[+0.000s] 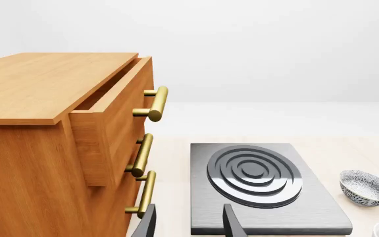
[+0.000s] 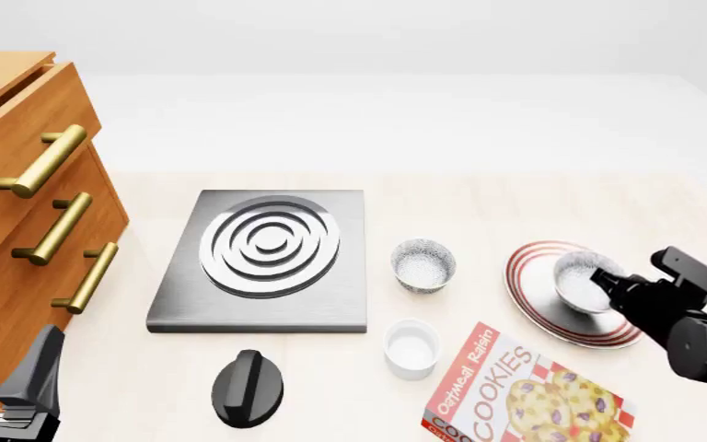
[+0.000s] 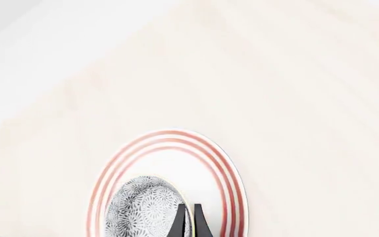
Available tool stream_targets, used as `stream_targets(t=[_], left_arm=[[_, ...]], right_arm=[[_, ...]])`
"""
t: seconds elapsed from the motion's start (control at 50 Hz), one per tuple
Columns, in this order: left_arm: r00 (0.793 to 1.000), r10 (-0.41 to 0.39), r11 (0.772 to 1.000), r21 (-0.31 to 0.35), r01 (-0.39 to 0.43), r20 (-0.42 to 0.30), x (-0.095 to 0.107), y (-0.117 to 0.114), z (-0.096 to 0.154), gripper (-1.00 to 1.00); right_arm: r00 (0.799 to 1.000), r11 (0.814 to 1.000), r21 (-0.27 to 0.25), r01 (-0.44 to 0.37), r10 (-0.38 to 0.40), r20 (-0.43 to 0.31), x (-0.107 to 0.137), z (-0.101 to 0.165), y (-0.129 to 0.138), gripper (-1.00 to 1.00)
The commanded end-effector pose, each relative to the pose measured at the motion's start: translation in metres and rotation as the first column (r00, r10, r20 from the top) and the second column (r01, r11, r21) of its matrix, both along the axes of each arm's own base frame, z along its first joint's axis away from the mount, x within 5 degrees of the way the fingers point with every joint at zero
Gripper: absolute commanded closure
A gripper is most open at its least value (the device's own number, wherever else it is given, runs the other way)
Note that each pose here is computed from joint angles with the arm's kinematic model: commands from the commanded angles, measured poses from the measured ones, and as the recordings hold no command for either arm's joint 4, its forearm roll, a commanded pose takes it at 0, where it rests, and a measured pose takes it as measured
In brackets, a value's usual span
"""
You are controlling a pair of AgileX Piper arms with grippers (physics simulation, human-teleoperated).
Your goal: Pick the akita bowl next to the plate and place it on the plate.
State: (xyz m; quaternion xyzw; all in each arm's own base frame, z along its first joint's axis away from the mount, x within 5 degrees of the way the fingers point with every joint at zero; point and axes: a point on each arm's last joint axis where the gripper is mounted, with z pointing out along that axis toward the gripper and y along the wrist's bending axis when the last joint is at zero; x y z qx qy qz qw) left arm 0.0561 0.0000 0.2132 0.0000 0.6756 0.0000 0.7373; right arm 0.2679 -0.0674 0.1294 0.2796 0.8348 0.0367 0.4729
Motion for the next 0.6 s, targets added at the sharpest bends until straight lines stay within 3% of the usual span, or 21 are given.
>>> stream_targets(t=[0.02,0.6], left_arm=[[1.000,0.000,1.000,0.000,0.000,0.000,0.0000,0.0000,0.0000,-1.00],[1.000,0.000,1.000,0.000,0.000,0.000,0.0000,0.0000,0.0000,-1.00]], right_arm=[[1.000,1.000,-0.002,0.006,-0.006,-0.004,0.0040,-0.0049,-0.0030,1.00],[1.000,1.000,-0.003,0.008,-0.008,-0.021,0.0051,-0.0100,-0.0050,1.00]])
